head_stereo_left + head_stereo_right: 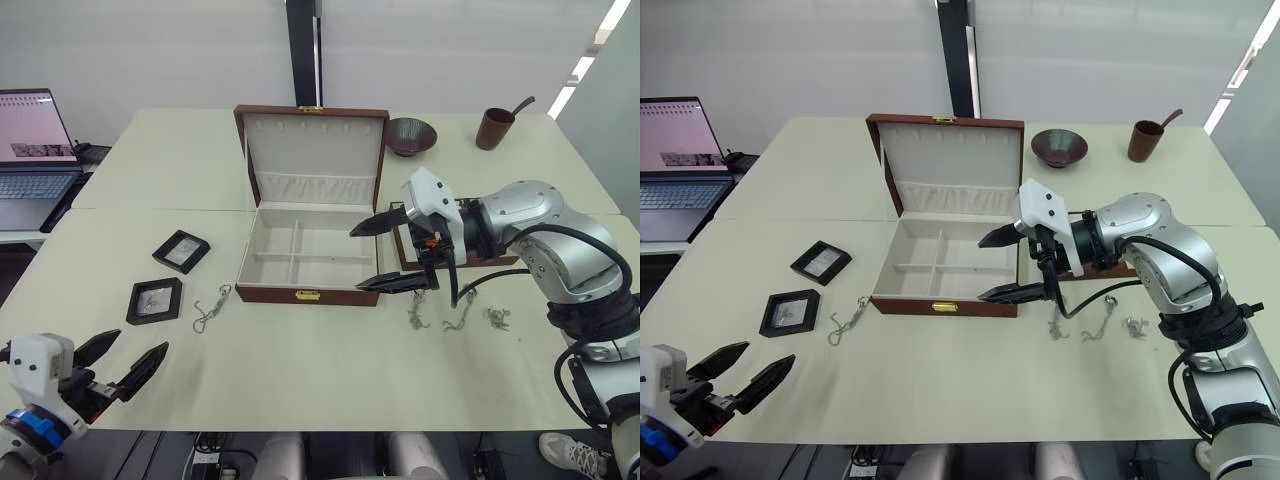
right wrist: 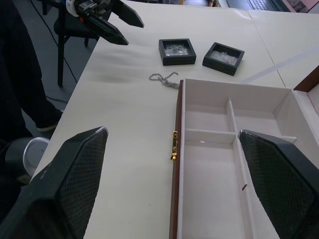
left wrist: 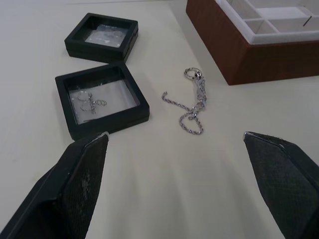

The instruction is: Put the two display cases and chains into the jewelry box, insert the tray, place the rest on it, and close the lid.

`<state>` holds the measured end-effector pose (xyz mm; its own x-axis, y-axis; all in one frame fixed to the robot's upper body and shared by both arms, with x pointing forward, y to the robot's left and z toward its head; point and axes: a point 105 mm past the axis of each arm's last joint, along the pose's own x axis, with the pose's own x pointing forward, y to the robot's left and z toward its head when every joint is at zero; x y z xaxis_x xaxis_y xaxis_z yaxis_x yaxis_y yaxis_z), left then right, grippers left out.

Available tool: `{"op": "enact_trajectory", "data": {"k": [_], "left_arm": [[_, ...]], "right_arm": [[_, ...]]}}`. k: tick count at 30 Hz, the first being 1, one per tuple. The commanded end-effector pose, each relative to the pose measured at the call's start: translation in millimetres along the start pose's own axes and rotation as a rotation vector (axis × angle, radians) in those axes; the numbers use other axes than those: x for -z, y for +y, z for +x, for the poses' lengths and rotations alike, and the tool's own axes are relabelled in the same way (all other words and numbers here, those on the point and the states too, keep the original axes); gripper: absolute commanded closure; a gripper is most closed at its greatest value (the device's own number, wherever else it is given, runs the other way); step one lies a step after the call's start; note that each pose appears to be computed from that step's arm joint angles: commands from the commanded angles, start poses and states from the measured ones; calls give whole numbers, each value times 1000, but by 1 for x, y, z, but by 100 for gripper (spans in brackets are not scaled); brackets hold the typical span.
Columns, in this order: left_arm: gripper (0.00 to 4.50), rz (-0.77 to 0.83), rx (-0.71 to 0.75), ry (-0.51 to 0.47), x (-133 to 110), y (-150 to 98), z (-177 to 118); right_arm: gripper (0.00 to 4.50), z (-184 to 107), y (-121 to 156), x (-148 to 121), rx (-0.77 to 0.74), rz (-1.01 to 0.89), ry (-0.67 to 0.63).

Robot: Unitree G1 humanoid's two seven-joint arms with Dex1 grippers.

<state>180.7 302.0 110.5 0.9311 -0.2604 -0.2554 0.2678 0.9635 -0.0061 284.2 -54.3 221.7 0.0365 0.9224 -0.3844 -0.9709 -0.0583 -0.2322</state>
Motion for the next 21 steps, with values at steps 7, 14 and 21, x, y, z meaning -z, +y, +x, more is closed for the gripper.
{"op": "enact_trajectory", "data": {"k": [7, 14, 21], "left_arm": [[0, -22, 15, -10, -11, -15, 31], [0, 18, 13, 44, -14, -18, 52], [0, 66, 13, 116, -13, -15, 70]], "right_arm": [[4, 1, 3, -16, 0, -53, -29], [4, 3, 5, -18, 3, -55, -37], [4, 5, 4, -18, 7, -55, -40]]}}
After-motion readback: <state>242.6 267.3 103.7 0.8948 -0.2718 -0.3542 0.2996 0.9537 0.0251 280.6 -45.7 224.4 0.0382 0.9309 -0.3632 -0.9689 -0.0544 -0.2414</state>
